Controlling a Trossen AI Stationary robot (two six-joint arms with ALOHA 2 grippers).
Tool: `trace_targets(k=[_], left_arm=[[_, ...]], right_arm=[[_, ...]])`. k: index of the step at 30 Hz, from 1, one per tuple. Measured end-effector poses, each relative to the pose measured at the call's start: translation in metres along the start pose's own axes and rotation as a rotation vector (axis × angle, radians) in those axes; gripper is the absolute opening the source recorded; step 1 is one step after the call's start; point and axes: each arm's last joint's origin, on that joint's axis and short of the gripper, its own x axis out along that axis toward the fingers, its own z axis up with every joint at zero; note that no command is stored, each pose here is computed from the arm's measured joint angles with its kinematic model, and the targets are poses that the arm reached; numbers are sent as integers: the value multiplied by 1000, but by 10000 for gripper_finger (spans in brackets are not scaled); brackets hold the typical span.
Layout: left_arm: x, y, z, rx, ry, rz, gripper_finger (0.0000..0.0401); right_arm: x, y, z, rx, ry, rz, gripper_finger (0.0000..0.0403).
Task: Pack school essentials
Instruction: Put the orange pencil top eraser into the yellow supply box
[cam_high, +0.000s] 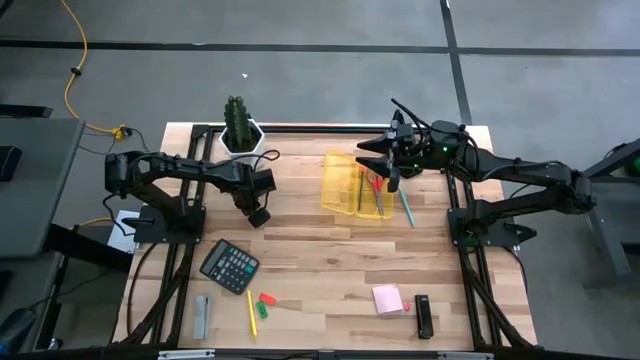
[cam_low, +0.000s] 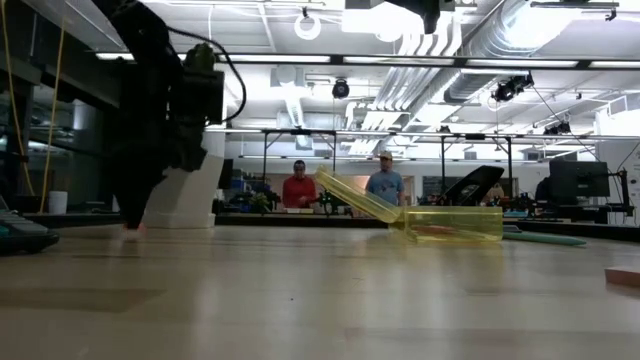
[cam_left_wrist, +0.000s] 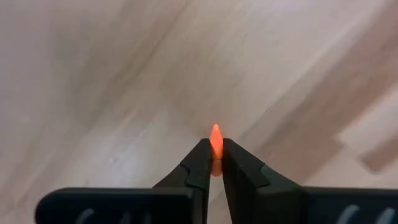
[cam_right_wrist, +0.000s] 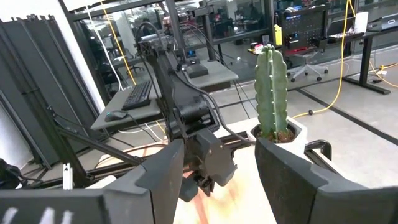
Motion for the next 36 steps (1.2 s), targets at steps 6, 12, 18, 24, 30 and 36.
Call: trace_targets(k=[6,12,18,24,30,36], left_arm=[[-43,-4,5,48,-164,-84,28],[-116,-7,8,130,-609,-244,22],[-175,-5,-2,172,-1065,-398,22],[-203,-4,-9,200,-1276,-533,22],[-209,-6,-8,232,-1324,-592,22],[-199,-16,1,268,-1282,-579,22]], right_arm=[[0,0,0,0,0,0,193],[0,0,0,-1,0,0,193],[0,0,0,-1,0,1,193],[0,0,0,-1,0,1,193],[0,0,0,2,-1,1,193],[10,1,-4,77,-2,40,192]])
